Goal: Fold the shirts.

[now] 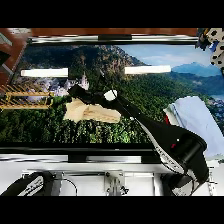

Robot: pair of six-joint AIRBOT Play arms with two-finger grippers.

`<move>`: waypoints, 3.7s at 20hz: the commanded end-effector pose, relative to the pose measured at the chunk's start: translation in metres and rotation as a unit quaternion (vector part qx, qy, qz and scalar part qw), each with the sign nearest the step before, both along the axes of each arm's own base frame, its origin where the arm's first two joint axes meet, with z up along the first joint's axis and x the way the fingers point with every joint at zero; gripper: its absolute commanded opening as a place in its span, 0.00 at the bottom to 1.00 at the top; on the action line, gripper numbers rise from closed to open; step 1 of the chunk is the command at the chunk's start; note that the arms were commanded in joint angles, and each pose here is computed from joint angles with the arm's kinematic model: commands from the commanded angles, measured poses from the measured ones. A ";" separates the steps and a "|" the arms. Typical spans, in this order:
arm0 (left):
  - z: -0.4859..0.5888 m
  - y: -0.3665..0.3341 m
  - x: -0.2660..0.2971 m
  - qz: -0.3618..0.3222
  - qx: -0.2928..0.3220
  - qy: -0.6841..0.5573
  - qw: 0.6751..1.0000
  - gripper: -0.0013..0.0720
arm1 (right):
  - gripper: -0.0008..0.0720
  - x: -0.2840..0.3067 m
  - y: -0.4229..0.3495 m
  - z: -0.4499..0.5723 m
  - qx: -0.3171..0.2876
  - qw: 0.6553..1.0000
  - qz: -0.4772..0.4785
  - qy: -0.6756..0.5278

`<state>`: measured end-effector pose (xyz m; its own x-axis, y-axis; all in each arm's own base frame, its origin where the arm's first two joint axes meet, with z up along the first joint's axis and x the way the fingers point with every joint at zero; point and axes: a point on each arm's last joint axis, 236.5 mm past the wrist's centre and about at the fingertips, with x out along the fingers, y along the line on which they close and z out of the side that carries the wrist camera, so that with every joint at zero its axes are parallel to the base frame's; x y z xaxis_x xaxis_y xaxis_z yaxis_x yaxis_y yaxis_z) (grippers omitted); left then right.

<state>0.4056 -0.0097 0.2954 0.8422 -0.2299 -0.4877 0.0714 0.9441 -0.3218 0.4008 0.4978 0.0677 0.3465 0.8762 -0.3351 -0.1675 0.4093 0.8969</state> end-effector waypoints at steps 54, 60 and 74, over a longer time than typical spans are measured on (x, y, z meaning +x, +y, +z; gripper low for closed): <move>-0.018 -0.020 -0.009 -0.062 0.047 0.022 0.997 0.07 | 0.10 0.032 -0.504 0.264 -0.155 0.940 -0.291 -0.083; -0.060 -0.020 -0.010 -0.064 0.035 0.071 0.995 0.07 | 0.10 0.076 -0.508 0.309 -0.045 0.930 -0.328 -0.160; -0.067 -0.020 -0.011 -0.064 0.033 0.077 0.994 0.07 | 0.10 -0.018 -0.615 0.173 -0.233 0.890 -0.369 0.135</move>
